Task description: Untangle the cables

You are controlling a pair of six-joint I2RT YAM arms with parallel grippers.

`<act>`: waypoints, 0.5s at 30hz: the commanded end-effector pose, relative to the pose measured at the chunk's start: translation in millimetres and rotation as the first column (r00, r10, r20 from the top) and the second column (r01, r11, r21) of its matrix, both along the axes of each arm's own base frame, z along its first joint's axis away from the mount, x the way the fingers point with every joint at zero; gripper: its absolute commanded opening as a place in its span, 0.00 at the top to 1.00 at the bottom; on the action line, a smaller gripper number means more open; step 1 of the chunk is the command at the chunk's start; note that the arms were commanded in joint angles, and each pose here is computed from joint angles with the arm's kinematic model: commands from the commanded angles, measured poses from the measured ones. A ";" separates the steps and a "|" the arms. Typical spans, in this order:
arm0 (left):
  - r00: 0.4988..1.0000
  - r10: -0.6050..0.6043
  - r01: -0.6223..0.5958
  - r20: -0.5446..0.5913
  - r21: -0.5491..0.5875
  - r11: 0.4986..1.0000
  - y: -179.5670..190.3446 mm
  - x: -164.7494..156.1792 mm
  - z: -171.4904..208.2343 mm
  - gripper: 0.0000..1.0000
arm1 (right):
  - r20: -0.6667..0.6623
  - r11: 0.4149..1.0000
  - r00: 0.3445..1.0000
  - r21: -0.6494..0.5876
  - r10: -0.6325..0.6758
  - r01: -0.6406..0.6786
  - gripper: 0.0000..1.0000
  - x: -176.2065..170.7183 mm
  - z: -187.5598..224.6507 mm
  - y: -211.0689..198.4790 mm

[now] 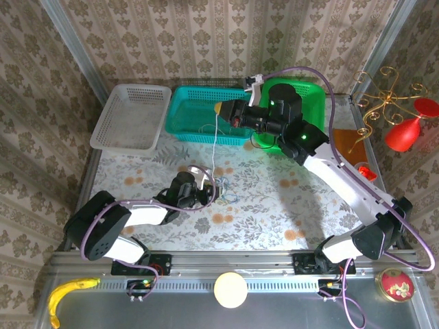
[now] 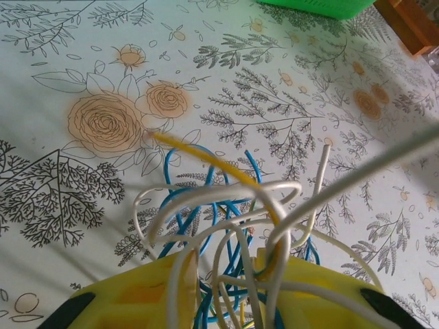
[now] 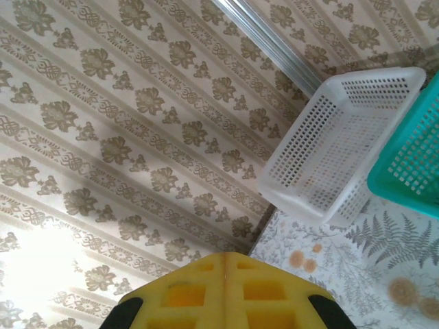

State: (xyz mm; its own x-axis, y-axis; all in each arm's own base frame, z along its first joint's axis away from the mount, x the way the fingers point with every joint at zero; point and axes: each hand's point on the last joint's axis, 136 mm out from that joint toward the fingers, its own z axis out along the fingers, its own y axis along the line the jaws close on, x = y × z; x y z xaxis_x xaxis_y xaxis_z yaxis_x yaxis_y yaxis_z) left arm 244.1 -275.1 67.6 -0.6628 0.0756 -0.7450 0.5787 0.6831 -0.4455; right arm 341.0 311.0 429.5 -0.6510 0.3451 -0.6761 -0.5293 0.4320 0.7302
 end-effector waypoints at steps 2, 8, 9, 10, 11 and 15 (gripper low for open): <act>1.000 -0.009 0.008 -0.017 -0.022 1.000 -0.6 -6.3 -0.2 0.56 | 0.047 0.998 0.999 0.047 0.028 -0.030 1.00 -6.6 23.8 2.3; 1.000 -0.005 0.005 0.018 -0.045 0.999 6.7 -12.4 25.1 0.25 | 0.029 0.999 0.999 -0.007 0.040 -0.039 1.00 -7.1 1.6 4.7; 1.000 -0.002 0.004 0.031 -0.047 0.999 9.0 -13.4 32.2 0.21 | 0.026 0.999 0.999 -0.019 0.042 -0.042 1.00 -8.1 -1.8 5.3; 0.999 -0.001 0.003 0.044 -0.044 0.999 12.0 -14.5 38.3 0.17 | 0.027 0.999 0.999 -0.028 0.044 -0.043 1.00 -9.7 -3.7 5.0; 0.998 0.001 0.002 0.059 -0.046 0.999 14.4 -15.5 46.4 0.14 | 0.030 0.998 0.998 -0.035 0.047 -0.046 1.00 -10.9 -4.4 5.7; 0.987 0.028 -0.023 0.155 -0.035 0.999 27.6 -12.8 81.7 0.02 | 0.041 0.996 0.997 -0.059 0.065 -0.062 1.00 -18.1 -5.2 9.6</act>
